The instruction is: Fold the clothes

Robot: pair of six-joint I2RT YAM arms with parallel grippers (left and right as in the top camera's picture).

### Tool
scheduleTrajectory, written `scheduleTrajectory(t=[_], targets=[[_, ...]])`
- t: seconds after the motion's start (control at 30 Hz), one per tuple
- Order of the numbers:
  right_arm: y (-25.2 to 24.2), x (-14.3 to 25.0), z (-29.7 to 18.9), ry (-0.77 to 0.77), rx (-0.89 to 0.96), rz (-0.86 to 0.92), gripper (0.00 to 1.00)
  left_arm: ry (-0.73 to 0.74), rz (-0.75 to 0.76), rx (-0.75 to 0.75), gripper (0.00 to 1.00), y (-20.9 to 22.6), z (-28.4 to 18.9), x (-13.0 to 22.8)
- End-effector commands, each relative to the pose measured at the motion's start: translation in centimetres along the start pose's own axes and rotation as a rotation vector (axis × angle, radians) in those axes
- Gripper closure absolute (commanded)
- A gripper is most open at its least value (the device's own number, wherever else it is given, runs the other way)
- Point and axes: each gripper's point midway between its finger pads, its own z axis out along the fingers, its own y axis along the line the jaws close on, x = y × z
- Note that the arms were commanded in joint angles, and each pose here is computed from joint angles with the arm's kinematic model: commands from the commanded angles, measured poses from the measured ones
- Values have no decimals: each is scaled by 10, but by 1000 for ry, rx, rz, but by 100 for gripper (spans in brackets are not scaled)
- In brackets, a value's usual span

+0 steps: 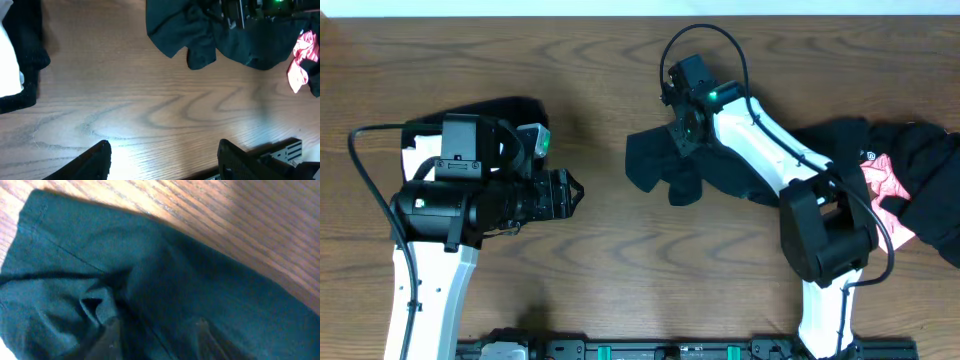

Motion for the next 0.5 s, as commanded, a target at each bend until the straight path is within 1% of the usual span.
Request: scheduleTrajectory(t=[0.0,0.03,0.13,0.2,0.33,0.47], targets=[[-5,4,10,17,-21,-3,81,-15,18,7,31,-4,-4,-4],[-6,0,6,4,-19,-1,87,-15,18,7,31,-4,-4,-4],[-11,-16,-21,-59,-13,6,98,-15,18,7,31,-4,-4,-4],[-12,-32,-54,-133,-7,5,99,-17,19,7,30,-4,-4,-4],[-18,-65,-138,-354,28,5,99,-26,23,8,30,-4,-4,-6],[-25,-84,-209,-552,79,14,99,-29,24,9,30,-5,-4,-7]])
